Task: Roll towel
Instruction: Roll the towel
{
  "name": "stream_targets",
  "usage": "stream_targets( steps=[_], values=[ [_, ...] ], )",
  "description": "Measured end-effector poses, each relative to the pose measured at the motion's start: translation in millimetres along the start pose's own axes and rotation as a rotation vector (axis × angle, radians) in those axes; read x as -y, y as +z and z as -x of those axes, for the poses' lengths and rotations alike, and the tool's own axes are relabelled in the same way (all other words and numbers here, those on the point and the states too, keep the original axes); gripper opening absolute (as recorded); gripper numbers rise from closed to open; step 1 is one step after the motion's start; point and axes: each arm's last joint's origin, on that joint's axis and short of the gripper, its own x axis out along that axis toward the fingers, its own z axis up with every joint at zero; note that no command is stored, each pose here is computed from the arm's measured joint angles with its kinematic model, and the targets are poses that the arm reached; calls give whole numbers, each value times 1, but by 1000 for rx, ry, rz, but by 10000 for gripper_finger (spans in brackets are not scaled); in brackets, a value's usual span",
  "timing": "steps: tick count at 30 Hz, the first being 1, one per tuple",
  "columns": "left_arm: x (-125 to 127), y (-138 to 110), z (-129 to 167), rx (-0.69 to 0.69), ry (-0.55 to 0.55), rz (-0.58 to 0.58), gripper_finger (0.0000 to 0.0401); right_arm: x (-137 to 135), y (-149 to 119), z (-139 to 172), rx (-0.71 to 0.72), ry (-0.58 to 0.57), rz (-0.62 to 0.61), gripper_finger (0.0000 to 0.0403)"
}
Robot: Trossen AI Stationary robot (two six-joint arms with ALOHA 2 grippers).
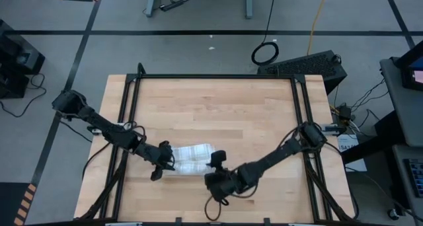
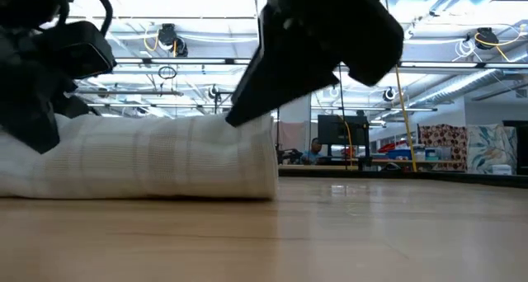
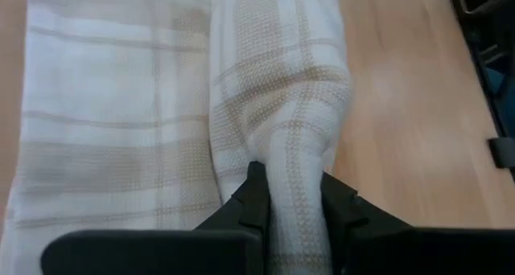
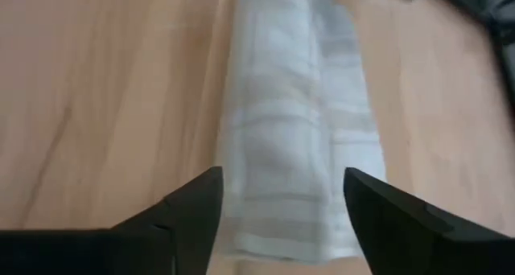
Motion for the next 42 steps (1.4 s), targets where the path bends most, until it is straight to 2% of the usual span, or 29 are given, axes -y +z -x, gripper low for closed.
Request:
stream_targets(
  steps=[3,7,14,24,33,38,42],
  values=[
    [-5,-2,0,-15,22,34,54,-10,1,3,36,-13,17,256],
    [-11,-6,0,-22,35,84,54,-18,-4,-10,19,19,34,249],
    [-12,-10,-1,-35,34,93,54,0,-10,-39,-30,-34,-16,245],
    [-13,-11,-1,-42,34,67,54,3,-9,-40,-31,-76,159,289],
    [-13,-11,-1,-43,35,66,54,-3,-11,-36,-43,-73,292,292],
    [-13,-11,-1,-40,42,65,54,-10,-12,-29,-43,-140,375,293],
    [-14,-11,-1,-37,48,59,54,-6,-12,-31,-53,-160,371,293]
  ],
)
